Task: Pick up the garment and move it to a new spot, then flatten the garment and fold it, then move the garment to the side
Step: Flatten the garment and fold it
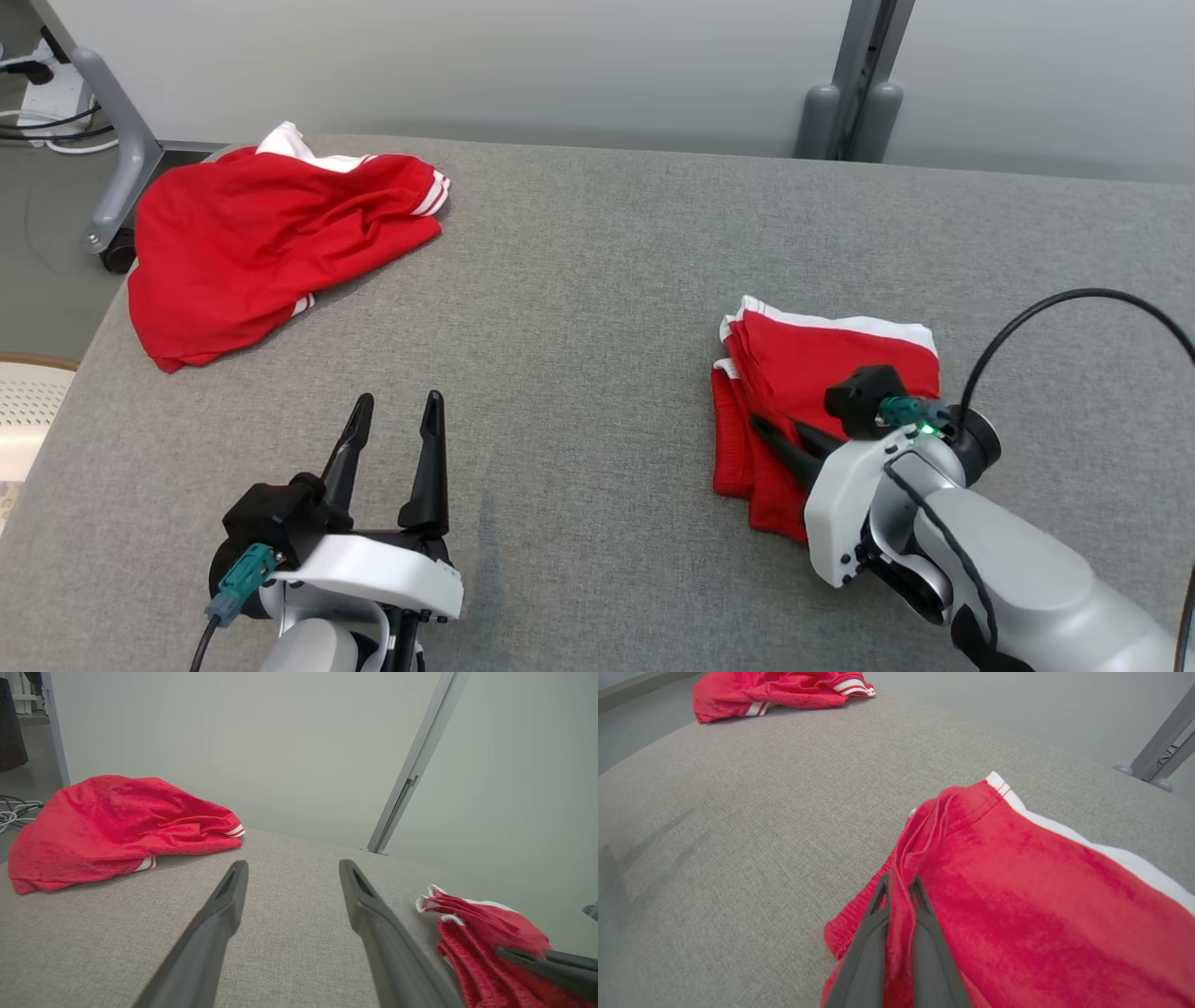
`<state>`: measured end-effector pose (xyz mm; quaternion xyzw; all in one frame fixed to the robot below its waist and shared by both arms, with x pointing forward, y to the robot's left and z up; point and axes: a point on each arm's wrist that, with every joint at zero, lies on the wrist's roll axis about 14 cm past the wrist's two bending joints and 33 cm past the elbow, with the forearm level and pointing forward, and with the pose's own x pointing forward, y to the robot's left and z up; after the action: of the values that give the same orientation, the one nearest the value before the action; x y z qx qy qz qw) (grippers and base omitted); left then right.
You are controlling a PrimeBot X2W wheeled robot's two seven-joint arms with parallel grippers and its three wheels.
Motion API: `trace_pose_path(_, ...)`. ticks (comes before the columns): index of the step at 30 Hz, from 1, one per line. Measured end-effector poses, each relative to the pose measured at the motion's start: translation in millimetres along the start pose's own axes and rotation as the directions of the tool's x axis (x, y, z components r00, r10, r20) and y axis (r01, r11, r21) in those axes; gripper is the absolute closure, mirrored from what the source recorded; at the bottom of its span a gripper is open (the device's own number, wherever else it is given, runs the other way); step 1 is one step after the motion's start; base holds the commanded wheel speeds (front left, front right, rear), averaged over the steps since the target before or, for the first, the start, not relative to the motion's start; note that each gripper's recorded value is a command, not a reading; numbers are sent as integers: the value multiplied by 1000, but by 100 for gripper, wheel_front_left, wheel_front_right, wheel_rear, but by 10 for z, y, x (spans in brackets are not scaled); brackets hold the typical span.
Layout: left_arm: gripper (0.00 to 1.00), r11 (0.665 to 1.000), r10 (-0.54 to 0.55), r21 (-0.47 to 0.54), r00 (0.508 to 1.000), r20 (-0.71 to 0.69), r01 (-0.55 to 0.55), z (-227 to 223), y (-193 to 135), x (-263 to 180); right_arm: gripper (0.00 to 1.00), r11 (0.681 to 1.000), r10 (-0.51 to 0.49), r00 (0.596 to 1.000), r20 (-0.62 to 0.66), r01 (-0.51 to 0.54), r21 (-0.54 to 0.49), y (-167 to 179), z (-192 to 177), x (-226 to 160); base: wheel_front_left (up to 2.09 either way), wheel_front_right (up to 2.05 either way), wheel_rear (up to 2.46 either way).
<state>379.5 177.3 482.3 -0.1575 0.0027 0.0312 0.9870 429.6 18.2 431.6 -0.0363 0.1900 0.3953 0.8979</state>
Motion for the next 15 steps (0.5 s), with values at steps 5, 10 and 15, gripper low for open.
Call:
trace_pose_path(5, 0, 1000, -4, -4, 1000, -1, 4, -6, -28, 25, 100, 999, 7, 1000, -17, -8, -39, 13, -63, -44, 0, 0, 0)
trace_pose_path(10, 0, 1000, -21, -6, 1000, -6, 21, -26, -87, 49, 85, 998, 12, 1000, -3, -12, -62, 38, -77, -71, 0, 0, 0)
trace_pose_path(15, 0, 999, -33, -7, 999, -8, 32, -37, -128, 61, 0, 999, 9, 999, 43, -7, -46, 78, -34, -77, 0, 0, 0)
